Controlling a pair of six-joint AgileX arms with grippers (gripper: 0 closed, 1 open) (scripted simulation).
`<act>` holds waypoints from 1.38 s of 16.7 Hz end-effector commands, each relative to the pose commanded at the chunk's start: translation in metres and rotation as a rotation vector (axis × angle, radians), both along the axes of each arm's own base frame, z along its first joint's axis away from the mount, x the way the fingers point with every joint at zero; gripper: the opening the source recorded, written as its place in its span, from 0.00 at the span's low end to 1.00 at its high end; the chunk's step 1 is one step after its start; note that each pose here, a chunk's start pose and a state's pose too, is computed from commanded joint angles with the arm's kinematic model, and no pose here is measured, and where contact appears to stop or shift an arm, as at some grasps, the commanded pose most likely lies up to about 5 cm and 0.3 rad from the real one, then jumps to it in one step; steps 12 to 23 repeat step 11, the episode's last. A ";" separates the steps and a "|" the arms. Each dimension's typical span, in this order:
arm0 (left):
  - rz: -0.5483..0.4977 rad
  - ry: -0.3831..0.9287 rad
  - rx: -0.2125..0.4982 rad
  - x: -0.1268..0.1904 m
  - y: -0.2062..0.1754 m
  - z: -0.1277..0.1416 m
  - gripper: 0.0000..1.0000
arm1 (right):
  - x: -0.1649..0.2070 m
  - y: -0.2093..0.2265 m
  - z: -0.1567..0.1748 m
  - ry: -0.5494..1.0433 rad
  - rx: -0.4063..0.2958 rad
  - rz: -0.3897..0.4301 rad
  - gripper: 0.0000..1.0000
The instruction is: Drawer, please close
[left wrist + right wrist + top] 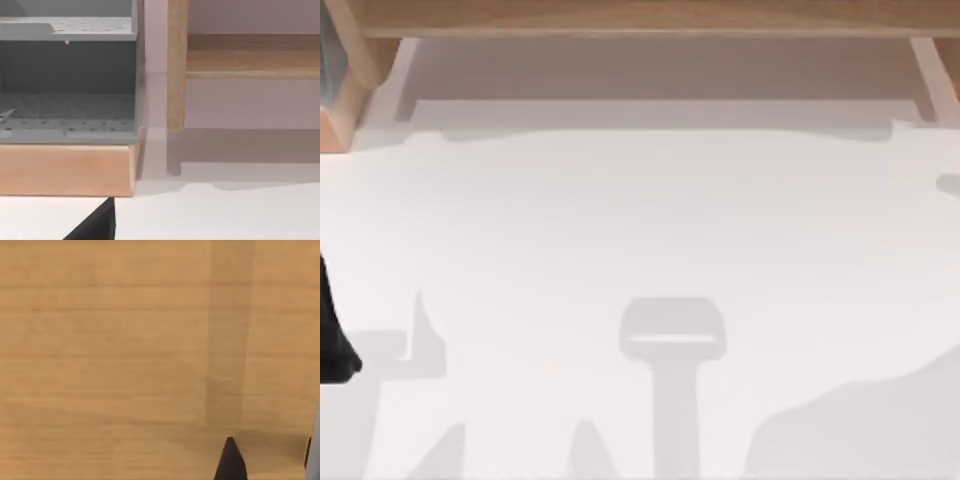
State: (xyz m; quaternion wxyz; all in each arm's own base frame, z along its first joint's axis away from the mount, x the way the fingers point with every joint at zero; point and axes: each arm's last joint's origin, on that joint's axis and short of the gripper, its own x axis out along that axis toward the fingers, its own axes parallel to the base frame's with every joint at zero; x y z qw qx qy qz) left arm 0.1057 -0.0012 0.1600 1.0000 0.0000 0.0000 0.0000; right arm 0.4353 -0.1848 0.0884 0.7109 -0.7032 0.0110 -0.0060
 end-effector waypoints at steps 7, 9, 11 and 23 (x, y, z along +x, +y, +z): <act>0.000 0.000 0.000 0.000 0.000 0.000 1.00 | 0.000 0.000 0.000 0.000 0.000 0.000 1.00; 0.000 0.000 0.000 0.000 0.000 0.000 1.00 | 0.000 0.000 0.000 0.000 0.000 0.000 1.00; 0.000 0.000 0.000 0.000 0.000 0.000 1.00 | 0.000 0.000 0.000 0.000 0.000 0.000 1.00; 0.000 0.000 0.000 0.000 0.000 0.000 1.00 | 0.000 0.000 0.000 0.000 0.000 0.000 1.00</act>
